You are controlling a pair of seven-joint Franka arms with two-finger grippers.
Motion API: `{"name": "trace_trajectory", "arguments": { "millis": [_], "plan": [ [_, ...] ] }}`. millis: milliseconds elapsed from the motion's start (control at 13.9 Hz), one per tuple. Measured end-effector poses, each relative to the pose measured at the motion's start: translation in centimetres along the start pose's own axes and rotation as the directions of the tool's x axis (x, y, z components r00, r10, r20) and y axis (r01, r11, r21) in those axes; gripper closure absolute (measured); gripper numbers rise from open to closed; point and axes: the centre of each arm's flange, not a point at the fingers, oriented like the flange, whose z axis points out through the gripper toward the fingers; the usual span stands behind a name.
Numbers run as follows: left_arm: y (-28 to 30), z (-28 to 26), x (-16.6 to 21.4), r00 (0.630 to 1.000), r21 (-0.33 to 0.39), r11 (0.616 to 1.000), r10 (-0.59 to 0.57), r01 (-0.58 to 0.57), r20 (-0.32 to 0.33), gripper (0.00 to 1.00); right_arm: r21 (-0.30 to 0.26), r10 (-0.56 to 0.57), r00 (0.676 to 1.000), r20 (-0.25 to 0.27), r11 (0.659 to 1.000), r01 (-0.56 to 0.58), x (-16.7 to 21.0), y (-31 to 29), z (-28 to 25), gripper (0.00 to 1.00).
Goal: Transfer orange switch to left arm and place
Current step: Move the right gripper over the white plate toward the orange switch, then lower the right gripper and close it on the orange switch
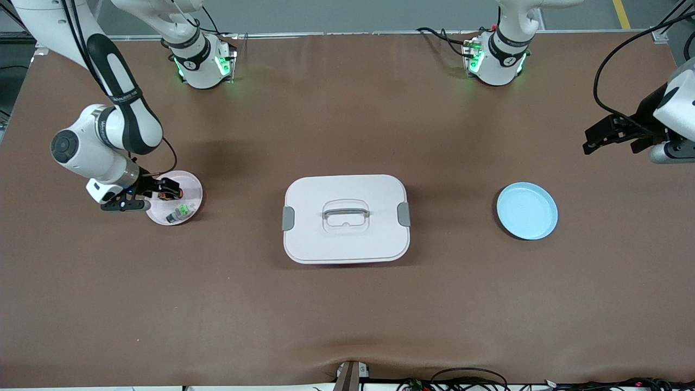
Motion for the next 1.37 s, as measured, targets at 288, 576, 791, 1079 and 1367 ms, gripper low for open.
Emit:
{"name": "trace_trajectory", "arguments": {
  "millis": [288,576,791,1079,1367],
  "plan": [
    [0.0,0.0,0.0,1.000,0.000,1.000,0.000,0.000,0.000,0.00,-0.002,0.000,1.000,0.007,1.000,0.000,-0.1,0.1,0.7,0.00],
    [0.0,0.0,0.0,1.000,0.000,1.000,0.000,0.000,0.000,0.00,-0.010,-0.003,1.000,0.005,1.000,0.003,-0.4,0.8,1.8,0.00],
    [0.0,0.0,0.0,1.000,0.000,1.000,0.000,0.000,0.000,0.00,-0.015,0.000,1.000,0.010,1.000,0.000,-0.8,1.4,2.9,0.00],
    [0.0,0.0,0.0,1.000,0.000,1.000,0.000,0.000,0.000,0.00,-0.019,0.002,1.000,0.010,1.000,-0.002,-1.0,1.6,3.6,0.00],
    [0.0,0.0,0.0,1.000,0.000,1.000,0.000,0.000,0.000,0.00,-0.019,0.002,1.000,0.012,1.000,-0.002,-1.1,1.6,3.8,0.00]
  ]
}}
